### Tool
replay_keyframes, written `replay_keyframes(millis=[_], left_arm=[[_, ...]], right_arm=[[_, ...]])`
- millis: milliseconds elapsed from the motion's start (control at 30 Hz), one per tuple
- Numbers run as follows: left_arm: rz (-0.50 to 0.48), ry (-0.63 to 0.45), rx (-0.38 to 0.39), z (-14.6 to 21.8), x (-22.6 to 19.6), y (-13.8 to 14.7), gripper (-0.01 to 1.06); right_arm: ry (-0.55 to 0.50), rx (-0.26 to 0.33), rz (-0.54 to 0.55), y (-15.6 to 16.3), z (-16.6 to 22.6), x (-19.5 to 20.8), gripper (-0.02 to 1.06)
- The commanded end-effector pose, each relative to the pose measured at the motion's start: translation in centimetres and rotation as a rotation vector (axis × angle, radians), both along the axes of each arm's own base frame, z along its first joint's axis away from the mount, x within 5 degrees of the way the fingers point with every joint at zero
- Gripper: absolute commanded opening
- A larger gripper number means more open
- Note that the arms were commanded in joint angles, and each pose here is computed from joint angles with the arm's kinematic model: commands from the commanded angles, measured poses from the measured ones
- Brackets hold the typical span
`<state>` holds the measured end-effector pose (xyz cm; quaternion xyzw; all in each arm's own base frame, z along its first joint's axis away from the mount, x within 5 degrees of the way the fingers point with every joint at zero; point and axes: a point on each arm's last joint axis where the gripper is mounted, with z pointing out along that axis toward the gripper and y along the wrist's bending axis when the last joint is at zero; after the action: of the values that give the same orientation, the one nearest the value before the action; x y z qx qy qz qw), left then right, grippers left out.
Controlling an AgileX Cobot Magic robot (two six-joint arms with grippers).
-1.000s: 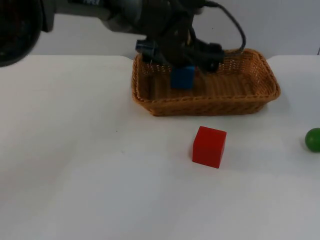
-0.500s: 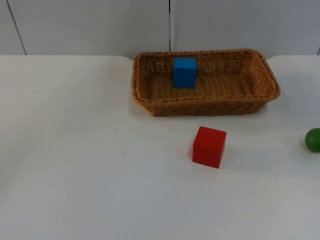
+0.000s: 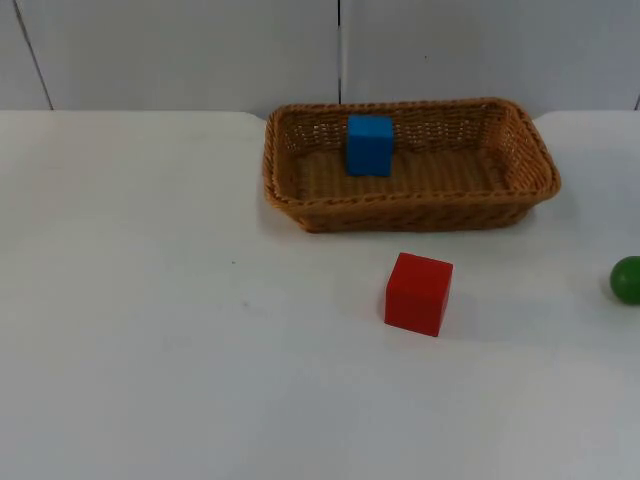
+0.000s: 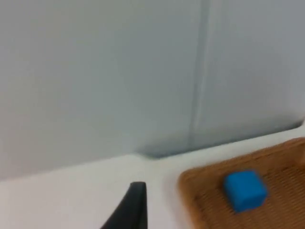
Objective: Place all geometric objects except the red cube into the basket.
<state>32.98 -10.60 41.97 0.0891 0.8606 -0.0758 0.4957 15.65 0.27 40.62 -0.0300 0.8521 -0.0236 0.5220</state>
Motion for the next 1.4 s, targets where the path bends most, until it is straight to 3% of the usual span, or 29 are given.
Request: replay_keyframes(millis=[0,100,233,467,800,967,1200,1367], left_arm=[[0.03,0.019,-0.002,-0.4,-1.4,1.6,1.05],[0.137,0.013,-0.008,-1.2,-4.8,5.8,1.05],[0.202,-0.004,-0.014,-1.5,-7.3,8.0,1.05],[0.215,-0.024,-0.018,-1.2,-8.5,8.5,1.05],[0.215,0.013,-0.016,-2.0,-7.8,8.4,1.05],[0.216,0.04,-0.011,-2.5,-7.3,8.3,1.05],[0.216,0.065,-0.005,-3.2,-6.6,8.2,1.05],[0.216,0.066,-0.001,-3.3,-6.5,8.3,1.05]], right_arm=[[-0.009,-0.012,0.006,0.0,0.3,-0.2,1.05],[0.001,-0.02,0.01,0.0,0.1,0.1,1.05],[0.059,-0.03,0.019,0.1,-0.8,1.5,1.05],[0.185,-0.026,0.026,0.4,-3.9,6.5,1.05],[0.39,0.014,0.123,1.7,-13.6,15.3,1.05],[0.459,-0.004,0.142,2.1,-16.9,17.0,1.05],[0.574,-0.062,0.245,5.5,-23.9,19.2,1.05],[0.641,-0.033,0.231,6.0,-26.8,19.6,1.05]])
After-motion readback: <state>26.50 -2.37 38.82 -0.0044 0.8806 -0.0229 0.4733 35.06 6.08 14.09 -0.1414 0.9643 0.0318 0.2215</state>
